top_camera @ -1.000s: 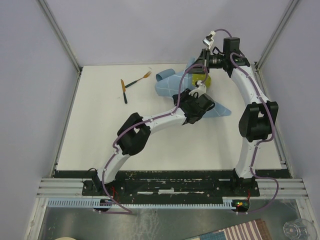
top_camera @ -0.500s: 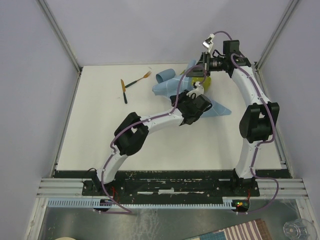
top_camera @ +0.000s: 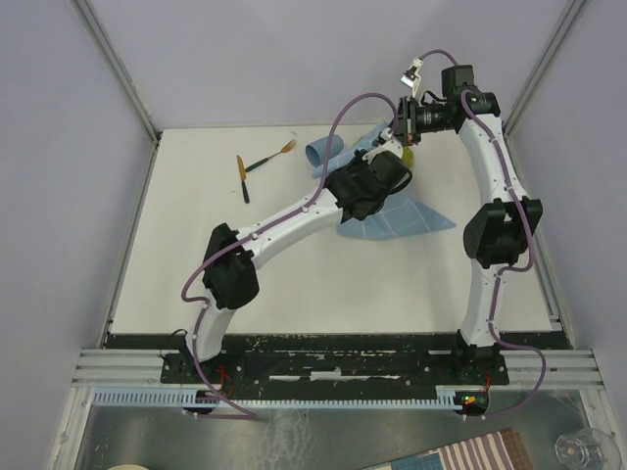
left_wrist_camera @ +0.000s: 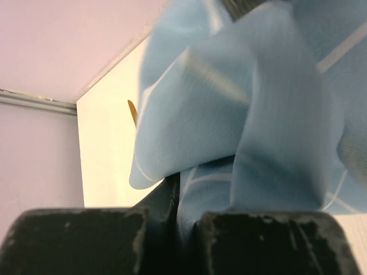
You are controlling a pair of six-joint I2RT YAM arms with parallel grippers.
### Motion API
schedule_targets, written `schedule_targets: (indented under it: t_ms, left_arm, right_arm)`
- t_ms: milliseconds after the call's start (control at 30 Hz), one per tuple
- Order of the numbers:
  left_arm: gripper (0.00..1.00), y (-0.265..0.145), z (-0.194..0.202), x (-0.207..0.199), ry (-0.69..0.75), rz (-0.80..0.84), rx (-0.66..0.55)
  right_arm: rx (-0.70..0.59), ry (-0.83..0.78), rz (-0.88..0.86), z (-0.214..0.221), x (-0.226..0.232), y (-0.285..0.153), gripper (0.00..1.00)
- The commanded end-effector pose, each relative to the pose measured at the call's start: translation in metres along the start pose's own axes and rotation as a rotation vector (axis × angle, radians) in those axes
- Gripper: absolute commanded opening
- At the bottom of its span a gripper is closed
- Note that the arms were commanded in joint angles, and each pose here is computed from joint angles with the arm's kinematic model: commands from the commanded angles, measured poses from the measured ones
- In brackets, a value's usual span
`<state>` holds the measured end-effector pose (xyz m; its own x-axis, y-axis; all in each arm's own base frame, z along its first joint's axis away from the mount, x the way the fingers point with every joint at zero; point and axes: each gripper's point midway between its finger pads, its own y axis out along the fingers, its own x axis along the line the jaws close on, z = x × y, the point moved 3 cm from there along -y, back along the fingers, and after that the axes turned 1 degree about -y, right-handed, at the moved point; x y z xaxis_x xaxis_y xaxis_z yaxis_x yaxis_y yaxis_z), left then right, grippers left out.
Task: Set the dinner table for one person
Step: Flatten out the napkin at the center of the board.
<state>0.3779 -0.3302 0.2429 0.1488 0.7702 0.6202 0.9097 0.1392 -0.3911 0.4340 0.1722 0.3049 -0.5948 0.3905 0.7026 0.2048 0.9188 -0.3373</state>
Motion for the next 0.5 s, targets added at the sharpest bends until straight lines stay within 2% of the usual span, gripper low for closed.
schedule_targets:
  t_ms: [0, 200, 467]
  left_arm:
    - [0.03, -0.065, -0.082, 0.081, -0.277, 0.039, -0.235]
    - [0.03, -0.075, -0.090, 0.096, -0.269, 0.028, -0.271]
    - [0.03, -0.079, -0.094, 0.100, -0.214, 0.004, -0.284]
  right_arm:
    - [0.080, 0.111, 0.046, 0.019, -0.033, 0.022, 0.02]
    - [0.065, 0.089, 0.000, 0.012, -0.036, 0.030, 0.02]
    - [0.026, 0.087, 0.098, 0.002, -0.059, 0.023, 0.02]
